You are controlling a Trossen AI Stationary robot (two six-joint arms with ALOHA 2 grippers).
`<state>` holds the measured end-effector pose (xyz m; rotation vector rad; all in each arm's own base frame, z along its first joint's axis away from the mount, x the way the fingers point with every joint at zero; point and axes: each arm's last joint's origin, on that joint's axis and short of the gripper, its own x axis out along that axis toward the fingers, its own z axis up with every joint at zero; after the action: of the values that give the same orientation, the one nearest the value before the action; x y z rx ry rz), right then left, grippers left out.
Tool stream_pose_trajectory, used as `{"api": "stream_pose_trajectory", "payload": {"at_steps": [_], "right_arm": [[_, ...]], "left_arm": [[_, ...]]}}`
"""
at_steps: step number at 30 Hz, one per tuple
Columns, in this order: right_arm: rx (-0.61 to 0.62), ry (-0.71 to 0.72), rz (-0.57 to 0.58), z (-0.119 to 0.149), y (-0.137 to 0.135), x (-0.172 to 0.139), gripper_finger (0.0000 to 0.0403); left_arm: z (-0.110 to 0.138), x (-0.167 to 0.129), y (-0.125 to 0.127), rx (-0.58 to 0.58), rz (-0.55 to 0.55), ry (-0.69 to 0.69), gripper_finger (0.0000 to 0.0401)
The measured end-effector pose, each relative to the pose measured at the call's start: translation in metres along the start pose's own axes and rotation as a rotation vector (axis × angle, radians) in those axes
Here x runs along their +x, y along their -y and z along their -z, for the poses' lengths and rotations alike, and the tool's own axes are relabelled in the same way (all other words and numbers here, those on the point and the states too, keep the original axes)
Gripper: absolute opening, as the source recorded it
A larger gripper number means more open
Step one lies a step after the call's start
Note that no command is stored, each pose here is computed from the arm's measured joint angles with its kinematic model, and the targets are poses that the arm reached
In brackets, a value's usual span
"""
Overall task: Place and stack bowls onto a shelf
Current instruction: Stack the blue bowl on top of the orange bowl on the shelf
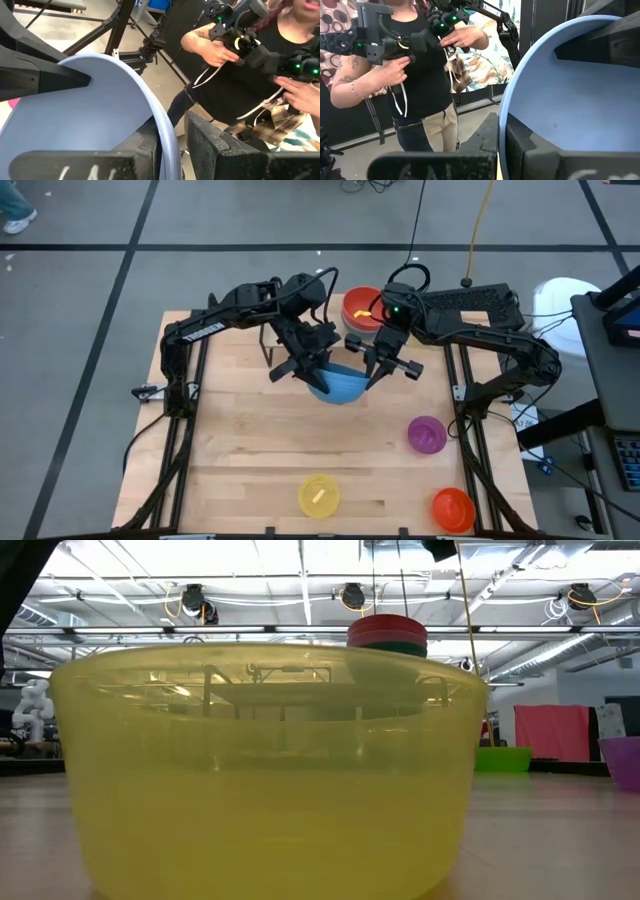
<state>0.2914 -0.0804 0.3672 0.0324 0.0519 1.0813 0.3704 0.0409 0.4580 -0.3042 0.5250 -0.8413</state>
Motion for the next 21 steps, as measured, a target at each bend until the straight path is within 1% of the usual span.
{"api": "stream_pose_trajectory", "payload": {"at_steps": [5,9,13,16,21], "right_arm": [[0.009,0.002,-0.012,0.0003,-0.0003,-0.0009,0.0000],[0.018,0.003,-0.018,0.0002,-0.0004,-0.0009,0.0000],[0.036,0.008,-0.057,-0.0004,-0.0023,-0.0009,0.0000],[0.060,0.007,-0.058,0.0003,-0.0023,-0.0009,0.0000],[0.052,0.007,-0.056,0.0000,-0.0022,-0.0008,0.0000]], "left_arm": [[-0.0001,0.0001,0.0001,-0.004,0.000,0.001,0.0082],[0.0002,0.0001,0.0001,0.048,0.000,-0.002,0.0081],[0.0047,-0.0003,0.0008,0.125,-0.001,-0.031,0.0081],[0.0080,-0.0002,0.0012,0.155,-0.011,-0.056,0.0081],[0.0087,-0.0005,0.0010,0.196,-0.014,-0.061,0.0081]]}}
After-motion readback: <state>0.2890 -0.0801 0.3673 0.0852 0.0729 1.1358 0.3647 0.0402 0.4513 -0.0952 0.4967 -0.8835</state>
